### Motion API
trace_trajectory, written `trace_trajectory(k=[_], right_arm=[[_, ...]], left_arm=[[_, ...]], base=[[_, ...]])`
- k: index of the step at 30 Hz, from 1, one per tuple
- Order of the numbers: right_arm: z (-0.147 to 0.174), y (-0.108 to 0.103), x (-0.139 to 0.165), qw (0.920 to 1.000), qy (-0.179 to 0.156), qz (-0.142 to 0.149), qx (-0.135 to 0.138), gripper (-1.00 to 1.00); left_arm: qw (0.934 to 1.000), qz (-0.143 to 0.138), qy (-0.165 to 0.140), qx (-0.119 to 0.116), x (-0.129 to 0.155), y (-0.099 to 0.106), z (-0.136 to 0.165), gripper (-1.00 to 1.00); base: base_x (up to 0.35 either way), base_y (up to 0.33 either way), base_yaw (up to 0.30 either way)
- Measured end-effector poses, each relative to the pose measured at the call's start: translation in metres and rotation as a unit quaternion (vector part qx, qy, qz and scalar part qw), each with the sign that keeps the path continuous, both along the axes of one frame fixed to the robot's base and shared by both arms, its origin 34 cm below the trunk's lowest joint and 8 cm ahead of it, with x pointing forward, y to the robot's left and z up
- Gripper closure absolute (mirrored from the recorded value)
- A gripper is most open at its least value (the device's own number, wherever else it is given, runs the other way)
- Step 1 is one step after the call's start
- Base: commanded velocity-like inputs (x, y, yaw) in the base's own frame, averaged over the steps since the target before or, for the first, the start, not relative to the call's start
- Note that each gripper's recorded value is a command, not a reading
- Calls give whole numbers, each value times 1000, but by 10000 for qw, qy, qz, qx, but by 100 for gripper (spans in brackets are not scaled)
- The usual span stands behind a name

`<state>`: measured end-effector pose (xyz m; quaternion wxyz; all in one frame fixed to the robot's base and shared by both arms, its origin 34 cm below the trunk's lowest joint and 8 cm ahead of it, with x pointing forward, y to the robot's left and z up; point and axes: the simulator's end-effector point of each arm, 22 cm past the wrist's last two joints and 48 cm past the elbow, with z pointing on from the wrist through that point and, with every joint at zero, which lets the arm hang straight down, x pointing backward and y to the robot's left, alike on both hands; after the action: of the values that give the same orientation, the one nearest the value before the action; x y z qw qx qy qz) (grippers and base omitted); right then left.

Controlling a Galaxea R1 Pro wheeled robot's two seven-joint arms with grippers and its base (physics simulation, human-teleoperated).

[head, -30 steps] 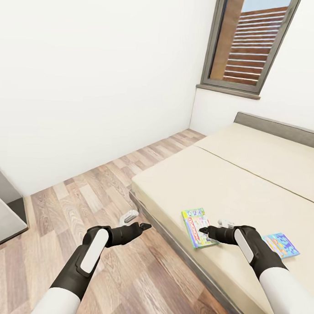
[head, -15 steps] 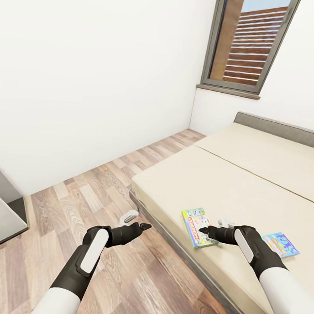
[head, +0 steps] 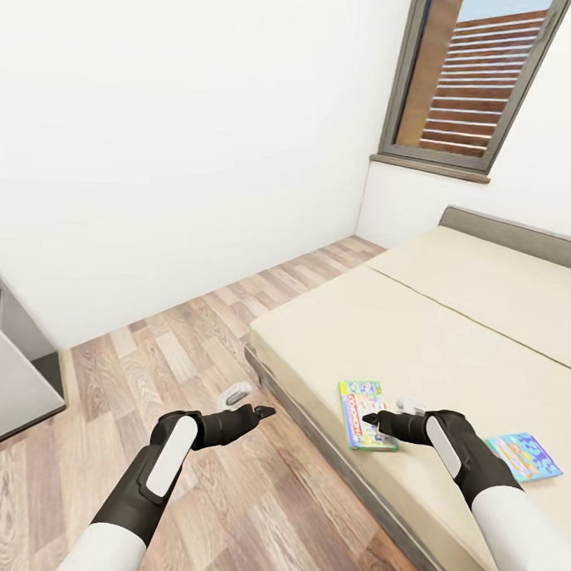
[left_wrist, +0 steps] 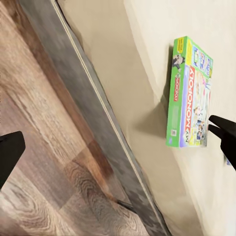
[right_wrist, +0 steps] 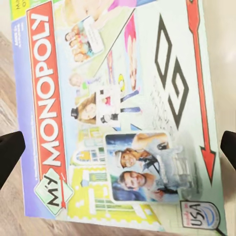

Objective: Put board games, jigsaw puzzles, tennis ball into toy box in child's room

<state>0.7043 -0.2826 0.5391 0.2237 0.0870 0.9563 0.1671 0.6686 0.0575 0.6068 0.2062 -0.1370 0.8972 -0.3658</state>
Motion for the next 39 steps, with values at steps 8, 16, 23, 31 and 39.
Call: trace_trajectory(k=[8, 16, 23, 31, 39], right_arm=[[0, 0, 0, 10000, 0, 1, -1, -100], [0, 0, 0, 10000, 0, 0, -1, -100], [0, 0, 0, 10000, -1, 0, 0, -100], [0, 0, 0, 10000, -2, -1, 0, -100], [1, -3, 1, 10000, -21, -11, -13, -100]], left_arm=[[10000, -1, 0, 0, 0, 0, 0, -100], [10000, -1, -1, 1, 0, 0, 0, -100], [10000, -1, 0, 1, 0, 0, 0, -100], [10000, 1, -4, 2, 0, 0, 0, -100], [10000, 13, 3, 13, 0, 0, -1, -100]], base=[[0, 0, 27], [0, 0, 6], [0, 0, 2], [0, 0, 0], [0, 0, 0]])
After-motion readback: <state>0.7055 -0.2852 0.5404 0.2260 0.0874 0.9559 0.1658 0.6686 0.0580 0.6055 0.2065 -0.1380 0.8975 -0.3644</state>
